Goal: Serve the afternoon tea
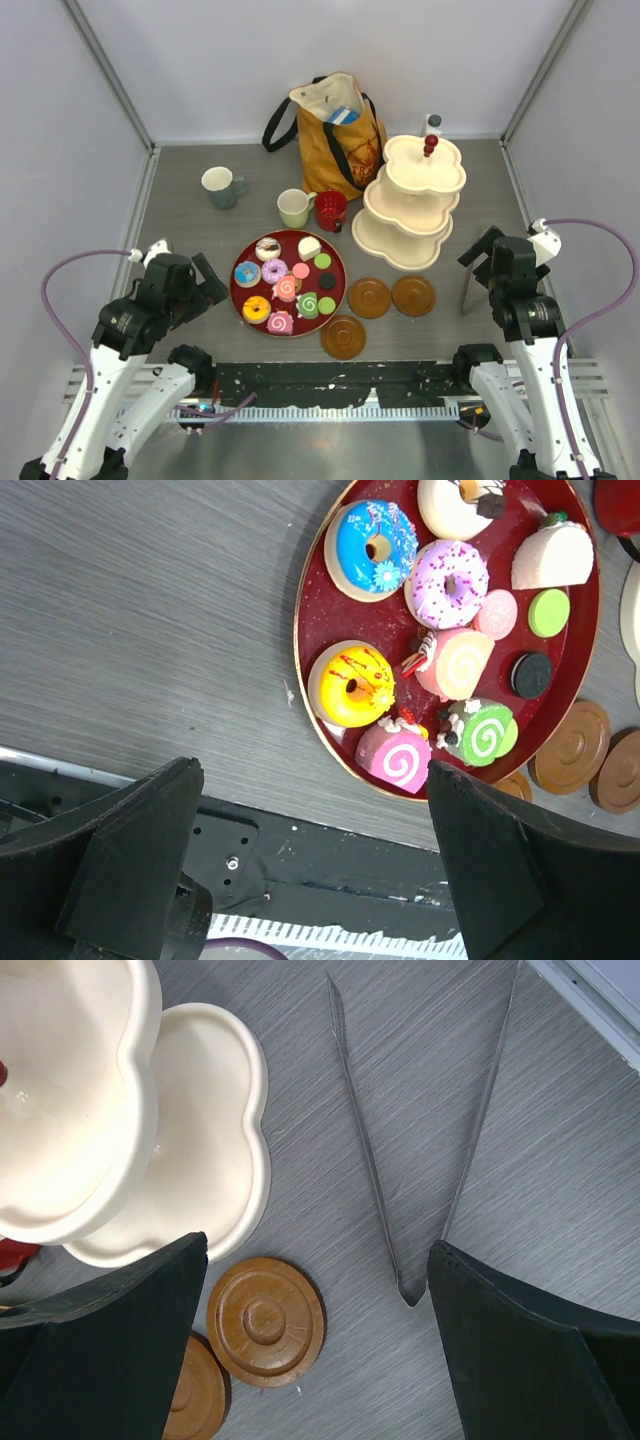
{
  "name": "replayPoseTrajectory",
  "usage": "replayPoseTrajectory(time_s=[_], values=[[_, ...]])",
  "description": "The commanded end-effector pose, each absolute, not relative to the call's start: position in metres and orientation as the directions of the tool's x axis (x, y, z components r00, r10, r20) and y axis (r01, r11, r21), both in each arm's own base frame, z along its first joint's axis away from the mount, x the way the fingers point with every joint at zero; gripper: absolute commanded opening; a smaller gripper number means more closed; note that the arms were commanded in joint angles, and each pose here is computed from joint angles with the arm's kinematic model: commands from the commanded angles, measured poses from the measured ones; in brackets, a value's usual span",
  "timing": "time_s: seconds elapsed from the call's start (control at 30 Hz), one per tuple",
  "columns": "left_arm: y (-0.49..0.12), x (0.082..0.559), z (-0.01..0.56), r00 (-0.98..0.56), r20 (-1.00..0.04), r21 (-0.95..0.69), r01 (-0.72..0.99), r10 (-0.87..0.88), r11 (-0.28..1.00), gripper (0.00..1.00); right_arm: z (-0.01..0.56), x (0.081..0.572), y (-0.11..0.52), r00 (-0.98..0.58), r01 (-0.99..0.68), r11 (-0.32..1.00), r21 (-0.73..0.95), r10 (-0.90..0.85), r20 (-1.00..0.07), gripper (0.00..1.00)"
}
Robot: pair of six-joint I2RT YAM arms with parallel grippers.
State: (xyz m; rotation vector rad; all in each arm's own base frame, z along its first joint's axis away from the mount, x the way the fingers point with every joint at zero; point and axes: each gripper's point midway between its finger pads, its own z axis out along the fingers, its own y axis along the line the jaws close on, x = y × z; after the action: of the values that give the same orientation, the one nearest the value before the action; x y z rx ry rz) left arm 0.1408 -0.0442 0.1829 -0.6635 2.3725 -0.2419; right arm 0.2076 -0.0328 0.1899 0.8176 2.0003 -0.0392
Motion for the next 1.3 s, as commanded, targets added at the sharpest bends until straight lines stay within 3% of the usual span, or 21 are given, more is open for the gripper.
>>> replayPoseTrajectory(time_s=[0.0, 0.5, 0.73, 1.27], values=[[-0.041, 0.142, 0.181, -0.642, -0.55, -0.33, -0.42, -0.534, 0.845, 1.0, 0.204, 0.21, -0.04, -0.291, 0.56, 0.778, 0.285, 0.507, -0.811, 0.95], [-0.08, 0.179, 0.181, -0.685, -0.521, -0.427, -0.307, -0.509, 0.85, 1.0, 0.164, 0.213, -0.059, -0.419, 0.682, 0.723, 0.109, 0.508, -0.753, 0.95], [-0.089, 0.188, 0.17, -0.727, -0.511, -0.405, -0.267, -0.459, 0.874, 1.0, 0.124, 0.211, -0.071, -0.46, 0.735, 0.672, 0.088, 0.59, -0.664, 0.95], [-0.086, 0.201, 0.162, -0.728, -0.542, -0.355, -0.255, -0.42, 0.899, 1.0, 0.07, 0.237, -0.085, -0.505, 0.753, 0.657, 0.015, 0.593, -0.627, 0.95]])
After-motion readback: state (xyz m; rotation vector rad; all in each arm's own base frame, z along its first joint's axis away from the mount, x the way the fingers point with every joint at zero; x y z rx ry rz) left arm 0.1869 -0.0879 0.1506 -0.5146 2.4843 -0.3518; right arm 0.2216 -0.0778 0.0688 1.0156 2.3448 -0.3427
